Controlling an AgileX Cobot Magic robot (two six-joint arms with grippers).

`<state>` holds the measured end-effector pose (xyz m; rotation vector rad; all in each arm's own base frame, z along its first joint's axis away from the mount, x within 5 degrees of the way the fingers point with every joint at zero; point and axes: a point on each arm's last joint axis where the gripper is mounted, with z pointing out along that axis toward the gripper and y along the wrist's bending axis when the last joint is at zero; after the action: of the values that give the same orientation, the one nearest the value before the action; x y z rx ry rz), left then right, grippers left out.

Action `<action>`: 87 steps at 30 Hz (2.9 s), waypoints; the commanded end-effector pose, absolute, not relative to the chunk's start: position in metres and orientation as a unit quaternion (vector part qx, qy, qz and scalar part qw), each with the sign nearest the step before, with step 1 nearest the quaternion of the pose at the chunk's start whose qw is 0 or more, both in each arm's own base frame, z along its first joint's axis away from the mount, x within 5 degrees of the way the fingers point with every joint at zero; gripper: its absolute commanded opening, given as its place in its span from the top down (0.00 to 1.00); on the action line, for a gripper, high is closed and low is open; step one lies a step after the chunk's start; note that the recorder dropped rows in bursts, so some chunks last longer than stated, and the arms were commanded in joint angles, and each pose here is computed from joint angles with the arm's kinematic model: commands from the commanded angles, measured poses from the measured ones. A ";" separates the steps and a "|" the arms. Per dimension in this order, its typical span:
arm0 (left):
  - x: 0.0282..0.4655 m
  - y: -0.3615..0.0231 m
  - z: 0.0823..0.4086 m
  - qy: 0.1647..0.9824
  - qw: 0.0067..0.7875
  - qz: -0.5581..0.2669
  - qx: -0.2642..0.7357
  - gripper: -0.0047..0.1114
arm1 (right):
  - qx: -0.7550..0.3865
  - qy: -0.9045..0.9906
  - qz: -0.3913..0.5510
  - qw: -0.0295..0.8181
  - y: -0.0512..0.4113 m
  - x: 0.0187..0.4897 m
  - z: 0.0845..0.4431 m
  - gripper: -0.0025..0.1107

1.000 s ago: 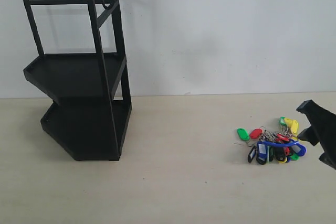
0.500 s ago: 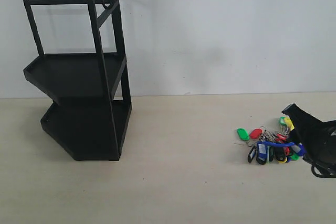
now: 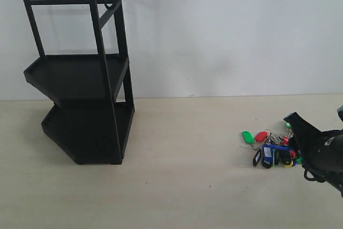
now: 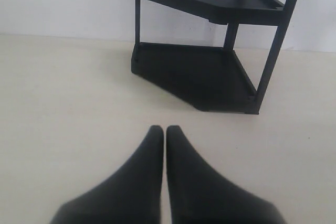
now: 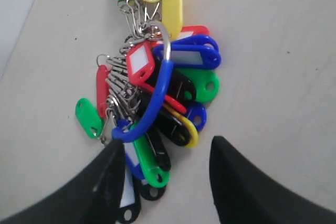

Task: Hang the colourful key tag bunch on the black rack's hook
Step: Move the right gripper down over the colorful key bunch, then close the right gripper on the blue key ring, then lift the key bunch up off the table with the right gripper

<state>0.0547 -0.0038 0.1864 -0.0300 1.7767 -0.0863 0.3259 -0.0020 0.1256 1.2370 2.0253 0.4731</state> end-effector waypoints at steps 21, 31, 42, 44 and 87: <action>0.055 -0.004 0.188 0.772 0.634 -0.034 -0.010 0.92 | 0.467 0.775 0.187 0.382 -0.004 0.360 0.106 0.79; 0.055 -0.004 0.188 0.772 0.634 -0.034 -0.010 0.92 | 0.405 0.822 0.151 0.372 -0.002 0.356 0.107 0.98; 0.055 -0.004 0.188 0.772 0.634 -0.034 -0.010 0.92 | 0.207 0.844 0.114 0.482 0.002 0.327 0.231 0.98; 0.055 -0.004 0.188 0.772 0.634 -0.034 -0.010 0.92 | 0.184 0.835 0.111 0.506 0.002 0.314 0.258 0.98; 0.055 -0.004 0.188 0.772 0.634 -0.034 -0.010 0.92 | -0.036 0.861 0.021 0.508 0.019 0.226 0.350 0.98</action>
<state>0.0547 -0.0038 0.1864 -0.0300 1.7767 -0.0863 0.2263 0.0169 0.3427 -0.0872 2.1245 0.0436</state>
